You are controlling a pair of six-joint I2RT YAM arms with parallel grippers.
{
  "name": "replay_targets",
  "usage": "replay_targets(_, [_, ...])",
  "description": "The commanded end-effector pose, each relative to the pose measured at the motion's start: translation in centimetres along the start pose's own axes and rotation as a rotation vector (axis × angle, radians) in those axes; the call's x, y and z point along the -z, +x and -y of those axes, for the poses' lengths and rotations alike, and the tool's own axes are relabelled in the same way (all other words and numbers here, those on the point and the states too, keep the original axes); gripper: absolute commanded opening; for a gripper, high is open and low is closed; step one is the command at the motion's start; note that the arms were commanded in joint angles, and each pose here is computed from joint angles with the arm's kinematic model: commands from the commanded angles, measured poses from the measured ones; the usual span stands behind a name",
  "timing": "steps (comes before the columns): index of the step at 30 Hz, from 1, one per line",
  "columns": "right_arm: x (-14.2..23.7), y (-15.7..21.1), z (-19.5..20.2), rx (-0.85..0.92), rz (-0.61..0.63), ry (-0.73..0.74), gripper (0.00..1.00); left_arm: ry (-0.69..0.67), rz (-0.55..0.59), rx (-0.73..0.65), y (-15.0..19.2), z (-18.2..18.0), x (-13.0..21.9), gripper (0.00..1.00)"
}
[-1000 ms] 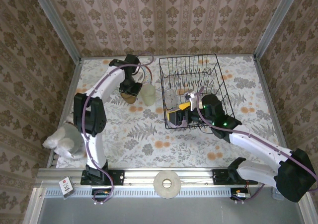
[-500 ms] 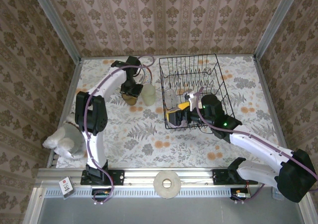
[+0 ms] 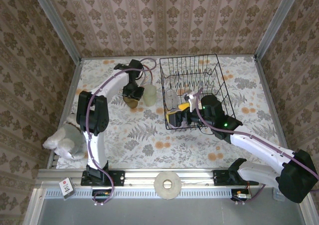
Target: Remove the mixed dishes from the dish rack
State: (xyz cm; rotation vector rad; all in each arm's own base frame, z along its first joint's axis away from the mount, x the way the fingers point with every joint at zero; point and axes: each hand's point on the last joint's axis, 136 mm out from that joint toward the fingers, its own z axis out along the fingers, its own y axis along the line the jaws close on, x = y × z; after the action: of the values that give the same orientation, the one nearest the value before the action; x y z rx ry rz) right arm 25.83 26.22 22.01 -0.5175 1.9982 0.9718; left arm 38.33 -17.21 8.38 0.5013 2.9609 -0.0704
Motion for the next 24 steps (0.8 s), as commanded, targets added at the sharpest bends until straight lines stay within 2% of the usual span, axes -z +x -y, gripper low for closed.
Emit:
replay_targets(1, [0.3,-1.2,-0.4,0.036,0.027,0.016,1.00,-0.007,-0.004,0.006,0.4,0.1,0.0,0.17])
replay_targets(16, [0.1,-1.1,-0.8,0.050,0.017,0.011,1.00,-0.055,0.027,-0.023,1.6,-0.3,3.1,0.30])
replay_targets(24, [0.4,-1.1,-0.7,0.070,0.015,0.029,1.00,-0.072,0.114,-0.038,2.5,-0.8,7.5,0.38])
